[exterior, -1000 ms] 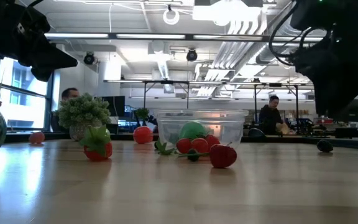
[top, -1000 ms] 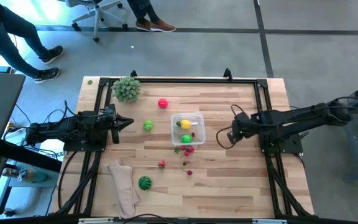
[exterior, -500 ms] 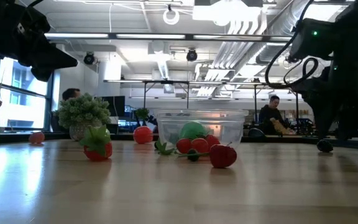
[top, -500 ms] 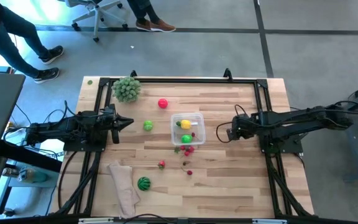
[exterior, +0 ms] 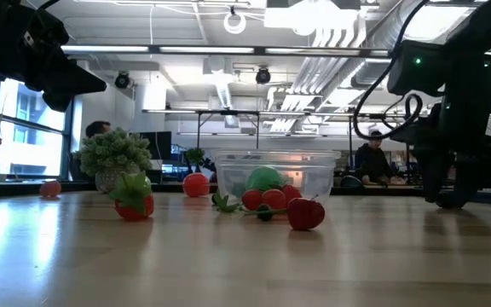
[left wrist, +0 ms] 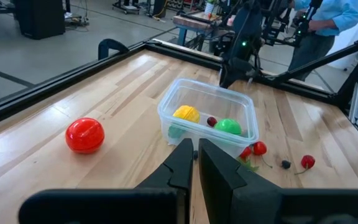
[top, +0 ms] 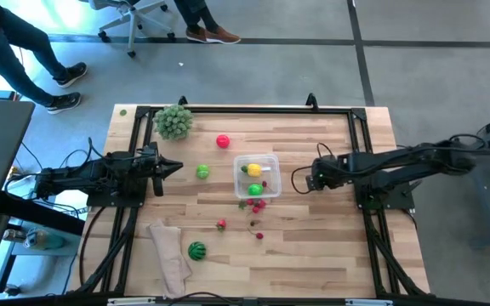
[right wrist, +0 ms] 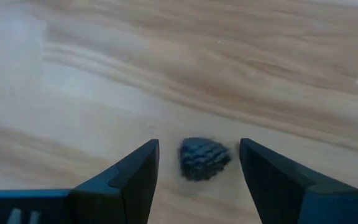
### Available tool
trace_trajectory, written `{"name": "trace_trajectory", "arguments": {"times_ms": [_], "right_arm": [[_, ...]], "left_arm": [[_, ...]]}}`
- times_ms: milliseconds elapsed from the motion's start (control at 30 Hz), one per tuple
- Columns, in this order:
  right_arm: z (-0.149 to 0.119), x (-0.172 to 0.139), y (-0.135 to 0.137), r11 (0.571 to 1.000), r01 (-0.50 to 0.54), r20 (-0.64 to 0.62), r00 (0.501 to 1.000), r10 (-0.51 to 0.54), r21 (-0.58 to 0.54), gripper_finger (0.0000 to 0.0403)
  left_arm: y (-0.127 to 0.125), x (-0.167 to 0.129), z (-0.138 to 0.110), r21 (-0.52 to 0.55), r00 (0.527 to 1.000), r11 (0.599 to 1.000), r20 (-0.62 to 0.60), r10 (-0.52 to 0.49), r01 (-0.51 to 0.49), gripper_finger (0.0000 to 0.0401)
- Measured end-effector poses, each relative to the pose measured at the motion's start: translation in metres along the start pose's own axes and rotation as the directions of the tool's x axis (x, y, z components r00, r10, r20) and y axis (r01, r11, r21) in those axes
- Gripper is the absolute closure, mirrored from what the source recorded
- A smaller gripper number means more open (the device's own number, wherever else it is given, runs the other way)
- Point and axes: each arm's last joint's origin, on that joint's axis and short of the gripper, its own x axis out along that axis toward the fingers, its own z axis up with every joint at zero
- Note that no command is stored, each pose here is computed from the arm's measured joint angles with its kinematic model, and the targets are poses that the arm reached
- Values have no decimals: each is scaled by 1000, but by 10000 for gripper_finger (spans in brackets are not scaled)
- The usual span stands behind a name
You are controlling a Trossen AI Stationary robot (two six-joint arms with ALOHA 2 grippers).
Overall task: Pick and placing Produce into tupperware
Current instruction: Put the blackberry into the transparent container
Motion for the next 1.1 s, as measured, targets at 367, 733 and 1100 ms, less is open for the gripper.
{"name": "trace_trajectory", "arguments": {"times_ms": [367,733,1100], "right_arm": [[0,5,1,999,39,11,999,-40,24,193],[0,5,-1,999,52,14,999,-52,13,250],[0,5,-1,999,55,14,998,-55,2,279]], "left_arm": [[0,0,0,0,1000,1000,0,0,0,384],[0,0,0,0,1000,1000,0,0,0,384],[0,0,0,0,1000,1000,0,0,0,384]]}}
